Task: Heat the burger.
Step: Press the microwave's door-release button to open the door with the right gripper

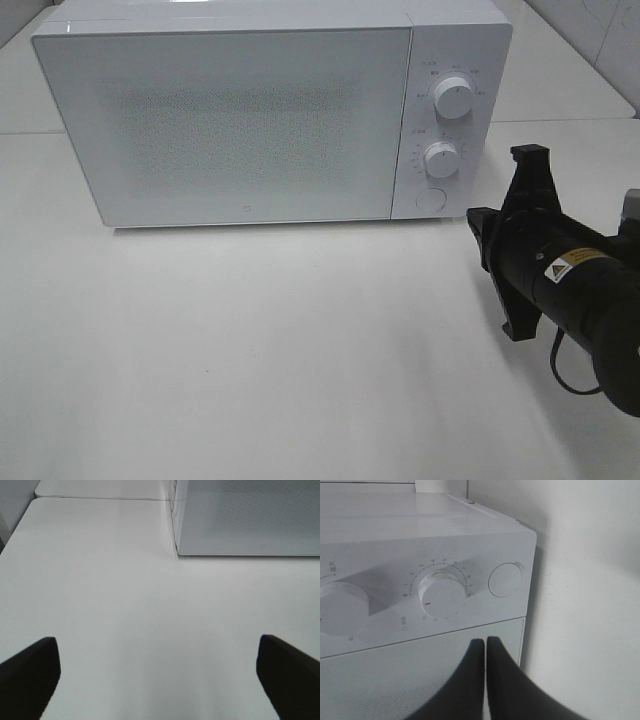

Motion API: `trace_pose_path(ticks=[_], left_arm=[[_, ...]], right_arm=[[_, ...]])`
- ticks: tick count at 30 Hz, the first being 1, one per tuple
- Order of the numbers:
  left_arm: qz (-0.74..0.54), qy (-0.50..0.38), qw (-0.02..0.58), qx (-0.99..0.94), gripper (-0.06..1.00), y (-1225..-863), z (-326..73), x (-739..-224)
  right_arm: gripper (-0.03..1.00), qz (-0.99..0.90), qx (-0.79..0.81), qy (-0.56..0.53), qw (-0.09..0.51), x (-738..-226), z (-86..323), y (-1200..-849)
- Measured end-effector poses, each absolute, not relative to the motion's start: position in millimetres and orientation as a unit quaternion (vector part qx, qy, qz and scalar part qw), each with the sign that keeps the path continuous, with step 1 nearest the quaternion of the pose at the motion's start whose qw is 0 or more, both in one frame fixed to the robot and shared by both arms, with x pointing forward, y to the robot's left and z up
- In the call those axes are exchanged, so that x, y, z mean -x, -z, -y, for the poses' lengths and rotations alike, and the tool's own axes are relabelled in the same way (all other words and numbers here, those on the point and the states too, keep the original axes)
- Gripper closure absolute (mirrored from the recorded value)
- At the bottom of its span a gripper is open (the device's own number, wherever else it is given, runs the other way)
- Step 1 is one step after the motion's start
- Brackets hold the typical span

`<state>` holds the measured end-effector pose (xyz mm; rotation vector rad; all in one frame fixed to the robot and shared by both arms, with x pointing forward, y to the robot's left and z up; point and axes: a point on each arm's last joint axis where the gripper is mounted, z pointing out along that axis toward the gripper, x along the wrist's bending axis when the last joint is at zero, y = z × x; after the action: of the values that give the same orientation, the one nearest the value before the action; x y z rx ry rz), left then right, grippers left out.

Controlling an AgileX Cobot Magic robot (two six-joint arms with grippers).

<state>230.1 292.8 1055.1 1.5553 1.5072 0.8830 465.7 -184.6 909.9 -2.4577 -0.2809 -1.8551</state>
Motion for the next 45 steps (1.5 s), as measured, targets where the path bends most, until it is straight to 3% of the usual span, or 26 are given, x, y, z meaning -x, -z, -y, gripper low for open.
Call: trace_pose_path(ticks=[9,19,45], left_arm=[[-0.593,-0.348,0.391,-0.612,-0.05,-1055,-293,-230],[-0.593,-0.348,0.391,-0.612,-0.05,-1055,-293,-230],[-0.593,-0.348,0.391,-0.612,-0.05,-1055,-293,-230]], right_arm=[[0.97,0.092,0.793,0.602,0.023,-480,192,-911],[0.97,0.100,0.810,0.576,0.054,-503,179,-881],[0.97,0.097,0.804,0.584,0.053,-557,181,-854]])
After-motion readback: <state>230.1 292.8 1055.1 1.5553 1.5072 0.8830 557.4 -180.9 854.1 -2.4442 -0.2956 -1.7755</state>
